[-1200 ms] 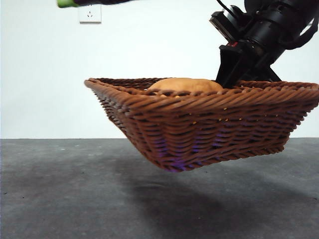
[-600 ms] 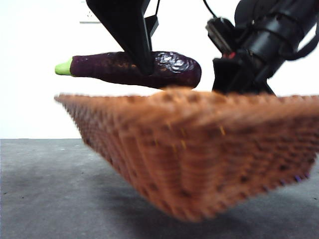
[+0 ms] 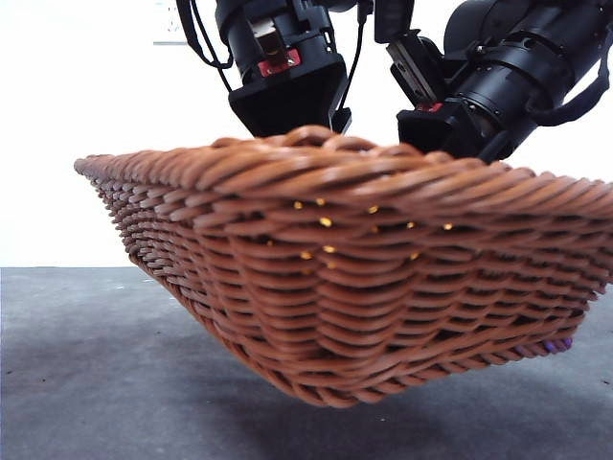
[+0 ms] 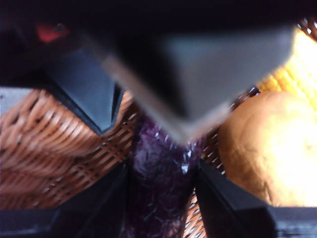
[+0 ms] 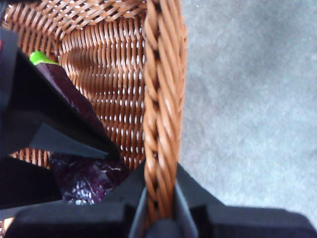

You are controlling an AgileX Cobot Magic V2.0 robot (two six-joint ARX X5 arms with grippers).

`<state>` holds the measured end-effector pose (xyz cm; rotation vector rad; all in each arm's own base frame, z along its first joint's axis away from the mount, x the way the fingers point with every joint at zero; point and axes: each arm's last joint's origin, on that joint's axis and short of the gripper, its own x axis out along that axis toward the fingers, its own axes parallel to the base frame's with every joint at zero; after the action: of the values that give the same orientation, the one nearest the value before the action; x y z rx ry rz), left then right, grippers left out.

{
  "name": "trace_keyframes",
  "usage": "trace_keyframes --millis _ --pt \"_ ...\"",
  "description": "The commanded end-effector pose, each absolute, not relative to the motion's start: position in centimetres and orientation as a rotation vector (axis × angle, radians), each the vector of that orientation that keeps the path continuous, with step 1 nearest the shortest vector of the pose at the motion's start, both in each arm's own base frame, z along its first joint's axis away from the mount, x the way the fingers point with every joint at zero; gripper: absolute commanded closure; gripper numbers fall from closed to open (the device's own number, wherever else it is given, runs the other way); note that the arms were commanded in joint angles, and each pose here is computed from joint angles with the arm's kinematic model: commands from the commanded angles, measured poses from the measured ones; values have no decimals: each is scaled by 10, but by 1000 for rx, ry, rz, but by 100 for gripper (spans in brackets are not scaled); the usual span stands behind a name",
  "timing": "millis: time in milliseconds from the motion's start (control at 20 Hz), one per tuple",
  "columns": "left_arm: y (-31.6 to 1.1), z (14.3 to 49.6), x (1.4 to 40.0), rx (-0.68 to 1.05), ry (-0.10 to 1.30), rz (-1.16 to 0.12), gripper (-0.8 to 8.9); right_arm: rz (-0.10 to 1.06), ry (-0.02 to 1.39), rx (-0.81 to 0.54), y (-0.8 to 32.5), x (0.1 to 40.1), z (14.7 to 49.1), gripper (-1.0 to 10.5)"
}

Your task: Help me put the vegetables on the table into the basket

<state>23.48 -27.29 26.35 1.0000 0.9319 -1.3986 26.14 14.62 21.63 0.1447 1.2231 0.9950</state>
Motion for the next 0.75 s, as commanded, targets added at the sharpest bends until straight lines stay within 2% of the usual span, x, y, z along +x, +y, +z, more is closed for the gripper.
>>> trace_keyframes --millis 50,100,150,350,600,750 --pt "-273 260 236 968 976 -1388 577 1021 1211 154 148 262 216 956" --pt "-272 260 237 947 984 -1370 376 1020 1212 154 148 262 216 956" --pt "-273 260 237 940 986 -1365 312 1020 1213 155 148 262 216 956" --pt "-272 264 236 909 992 -1372 312 1018 1219 155 148 262 216 956" --pt "-253 302 224 884 893 -1347 313 1010 1219 151 147 262 216 956" --pt "-232 325 216 839 888 -1302 313 1010 1218 152 147 262 216 956"
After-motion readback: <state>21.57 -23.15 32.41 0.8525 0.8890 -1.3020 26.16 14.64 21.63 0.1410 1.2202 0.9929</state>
